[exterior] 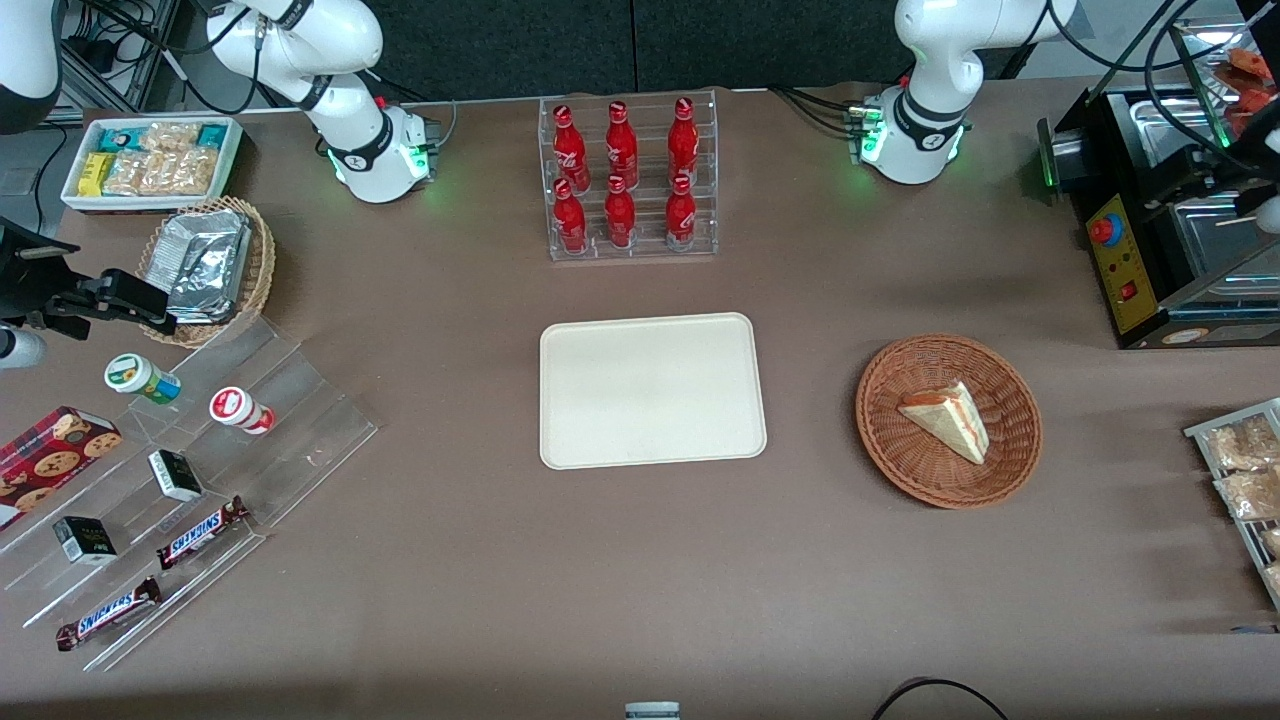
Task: Place sandwich from basket to tray
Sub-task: 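Move the left gripper down over the wrapped sandwich in the wicker basket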
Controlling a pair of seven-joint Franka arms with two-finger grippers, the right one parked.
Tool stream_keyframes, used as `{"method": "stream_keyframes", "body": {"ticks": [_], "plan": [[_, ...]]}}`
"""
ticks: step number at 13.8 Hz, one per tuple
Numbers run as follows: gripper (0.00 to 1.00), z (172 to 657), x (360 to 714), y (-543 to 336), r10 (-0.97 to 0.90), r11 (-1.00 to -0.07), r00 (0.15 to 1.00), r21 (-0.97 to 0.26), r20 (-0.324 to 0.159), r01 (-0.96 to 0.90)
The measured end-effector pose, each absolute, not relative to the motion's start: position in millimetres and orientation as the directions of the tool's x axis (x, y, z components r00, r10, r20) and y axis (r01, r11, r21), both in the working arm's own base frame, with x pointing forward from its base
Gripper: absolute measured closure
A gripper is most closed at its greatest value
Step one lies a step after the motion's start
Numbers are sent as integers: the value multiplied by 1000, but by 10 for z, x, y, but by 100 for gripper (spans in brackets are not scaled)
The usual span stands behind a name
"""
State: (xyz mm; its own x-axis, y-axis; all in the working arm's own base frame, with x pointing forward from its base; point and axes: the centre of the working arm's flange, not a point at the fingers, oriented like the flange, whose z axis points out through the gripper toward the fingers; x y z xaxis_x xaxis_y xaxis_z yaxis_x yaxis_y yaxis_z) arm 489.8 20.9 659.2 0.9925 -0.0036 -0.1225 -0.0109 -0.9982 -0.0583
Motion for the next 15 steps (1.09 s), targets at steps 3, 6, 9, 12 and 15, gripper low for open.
{"method": "stream_keyframes", "body": {"ticks": [3,6,9,12,15], "plan": [[0,6513,4920,238,1,-998,991,-57,-136,-6],[0,6072,5101,247,37,-998,991,-63,-130,29],[0,5498,5270,246,196,-979,976,-77,-93,189],[0,4905,5365,230,367,-929,929,-76,-51,363],[0,4230,5344,89,496,-867,868,-51,2,495]]}}
